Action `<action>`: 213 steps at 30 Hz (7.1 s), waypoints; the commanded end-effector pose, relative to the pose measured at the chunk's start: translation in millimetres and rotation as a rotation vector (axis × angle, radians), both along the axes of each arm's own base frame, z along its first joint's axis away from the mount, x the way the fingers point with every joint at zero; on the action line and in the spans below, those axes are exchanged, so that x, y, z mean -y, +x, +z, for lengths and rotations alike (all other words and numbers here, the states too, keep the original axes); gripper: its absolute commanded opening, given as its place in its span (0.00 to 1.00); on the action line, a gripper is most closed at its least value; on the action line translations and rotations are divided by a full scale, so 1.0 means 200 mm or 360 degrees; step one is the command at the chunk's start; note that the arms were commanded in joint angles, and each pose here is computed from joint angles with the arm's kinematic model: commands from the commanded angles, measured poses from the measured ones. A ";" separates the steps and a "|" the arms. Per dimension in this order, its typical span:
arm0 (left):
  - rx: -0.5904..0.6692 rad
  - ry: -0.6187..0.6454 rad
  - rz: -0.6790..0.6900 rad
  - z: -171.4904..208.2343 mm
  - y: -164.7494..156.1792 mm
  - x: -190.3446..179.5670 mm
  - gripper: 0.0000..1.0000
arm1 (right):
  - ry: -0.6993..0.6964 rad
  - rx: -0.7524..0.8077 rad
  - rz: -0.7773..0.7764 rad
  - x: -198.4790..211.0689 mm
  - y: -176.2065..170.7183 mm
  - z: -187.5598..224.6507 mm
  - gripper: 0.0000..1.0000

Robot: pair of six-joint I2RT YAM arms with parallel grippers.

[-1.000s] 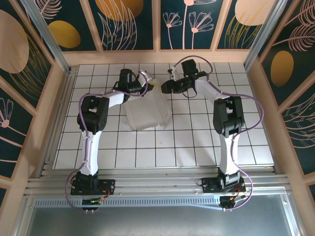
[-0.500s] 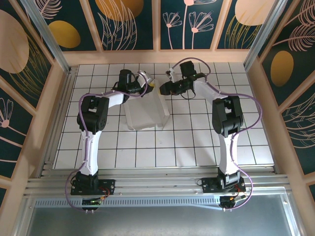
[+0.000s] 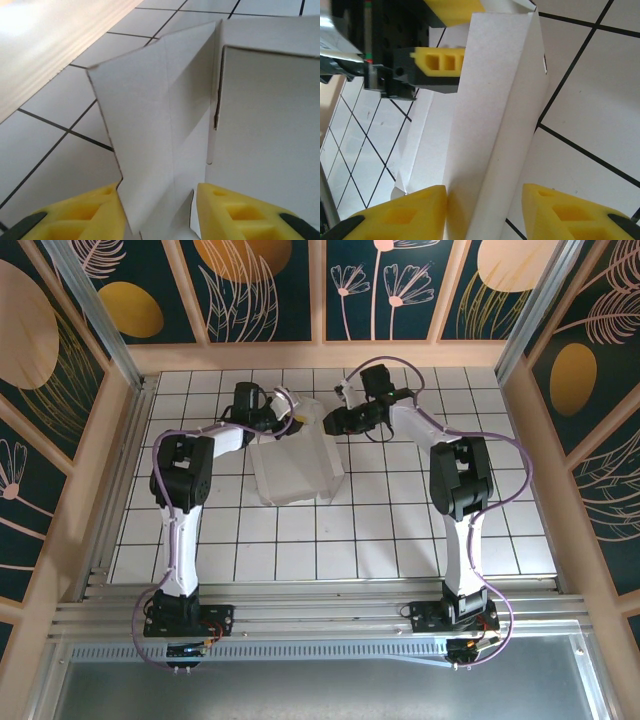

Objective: Fold the paper box

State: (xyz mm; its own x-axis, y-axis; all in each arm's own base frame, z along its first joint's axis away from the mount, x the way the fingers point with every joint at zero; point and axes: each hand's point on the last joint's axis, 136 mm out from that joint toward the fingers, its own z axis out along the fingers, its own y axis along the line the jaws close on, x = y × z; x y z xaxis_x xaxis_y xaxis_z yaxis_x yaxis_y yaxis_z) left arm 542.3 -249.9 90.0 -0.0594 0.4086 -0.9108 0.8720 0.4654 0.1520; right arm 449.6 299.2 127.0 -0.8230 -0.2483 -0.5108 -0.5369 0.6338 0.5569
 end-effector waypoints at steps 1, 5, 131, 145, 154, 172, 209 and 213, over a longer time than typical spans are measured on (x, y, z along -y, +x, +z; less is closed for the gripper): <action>0.0142 -0.0093 -0.0074 0.23 -0.05 0.01 0.41 | -0.0177 -0.0068 -0.0018 0.02 -0.07 -0.13 0.43; 0.0171 -0.0203 -0.0031 0.32 -0.07 -0.03 0.42 | -0.0187 -0.0035 -0.0012 0.00 -0.07 -0.11 0.41; -0.0279 0.0379 -0.0062 0.13 -0.37 -0.29 0.36 | -0.0460 0.0061 0.0083 -0.13 -0.11 -0.20 0.36; -0.0535 0.0230 -0.0335 0.02 -0.38 -0.15 0.26 | -0.0438 0.0053 0.0107 -0.16 -0.12 -0.21 0.36; -0.0575 0.0211 -0.0521 0.04 -0.39 -0.02 0.21 | -0.0390 0.0049 0.0136 -0.19 -0.11 -0.21 0.33; -0.0477 0.0173 -0.0734 0.06 -0.34 0.15 0.05 | -0.0323 0.0087 0.0173 -0.23 -0.08 -0.16 0.27; -0.0382 0.0452 -0.0565 -0.24 -0.28 0.26 0.06 | -0.0248 0.0164 0.0153 -0.23 -0.08 -0.02 0.27; -0.0362 0.0487 -0.0597 -0.25 -0.29 0.24 0.04 | -0.0231 0.0172 0.0147 -0.23 -0.08 0.01 0.27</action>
